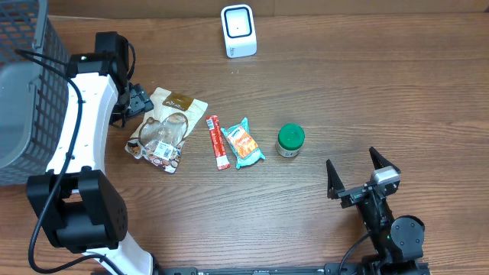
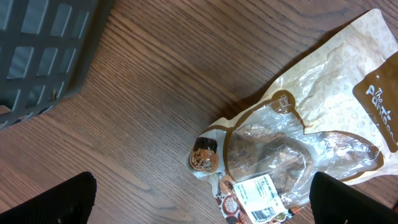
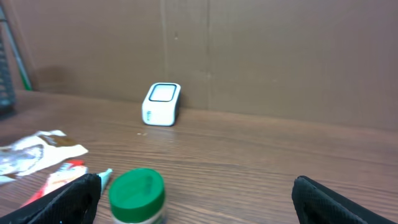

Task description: Scan the item barcode

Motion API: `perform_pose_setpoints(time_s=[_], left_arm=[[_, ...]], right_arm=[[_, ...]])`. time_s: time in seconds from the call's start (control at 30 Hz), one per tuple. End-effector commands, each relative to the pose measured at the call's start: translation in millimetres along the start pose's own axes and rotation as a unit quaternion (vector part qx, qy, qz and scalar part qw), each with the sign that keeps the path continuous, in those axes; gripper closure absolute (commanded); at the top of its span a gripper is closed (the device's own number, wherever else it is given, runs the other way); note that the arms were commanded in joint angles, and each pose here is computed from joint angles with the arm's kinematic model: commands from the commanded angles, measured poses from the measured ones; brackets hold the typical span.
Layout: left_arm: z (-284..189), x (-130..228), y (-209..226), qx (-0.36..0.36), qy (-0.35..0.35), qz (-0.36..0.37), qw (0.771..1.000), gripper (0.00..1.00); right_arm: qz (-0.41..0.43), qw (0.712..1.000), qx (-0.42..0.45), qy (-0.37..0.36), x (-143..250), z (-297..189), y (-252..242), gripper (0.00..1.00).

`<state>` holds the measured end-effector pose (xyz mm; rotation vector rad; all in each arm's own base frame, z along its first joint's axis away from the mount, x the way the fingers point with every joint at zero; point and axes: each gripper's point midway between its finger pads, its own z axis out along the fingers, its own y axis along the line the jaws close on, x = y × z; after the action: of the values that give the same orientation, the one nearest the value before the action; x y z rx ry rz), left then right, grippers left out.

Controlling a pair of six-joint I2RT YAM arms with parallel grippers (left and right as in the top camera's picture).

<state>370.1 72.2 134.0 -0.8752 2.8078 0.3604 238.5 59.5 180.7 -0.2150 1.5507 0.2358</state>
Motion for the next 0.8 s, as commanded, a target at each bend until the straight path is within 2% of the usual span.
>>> perform_pose_setpoints(time_s=[0.0,0.23,0.47,0.6,0.77], left_arm=[[-8,-6,1,0.000,-0.014,-0.003,1.000,0.00],[-8,-6,1,0.000,-0.014,-0.003,1.000,0.00],[-8,-6,1,0.000,-0.014,-0.003,1.000,0.00],[-8,-6,1,0.000,-0.014,-0.003,1.000,0.00],[-8,-6,1,0.000,-0.014,-0.003,1.000,0.00]], right_arm=[[0.027,0.999,-0.020,-0.025,-22,-4,7,0.00],[0.047,0.997,-0.022,-0.049,-61,-14,9,0.00],[0.042,0.996,-0.023,-0.080,-134,-41,14,0.00],[0.047,0.997,-0.021,-0.049,-168,-47,15,0.00],[0.060,0.997,-0.022,0.032,-185,-37,16,0.00]])
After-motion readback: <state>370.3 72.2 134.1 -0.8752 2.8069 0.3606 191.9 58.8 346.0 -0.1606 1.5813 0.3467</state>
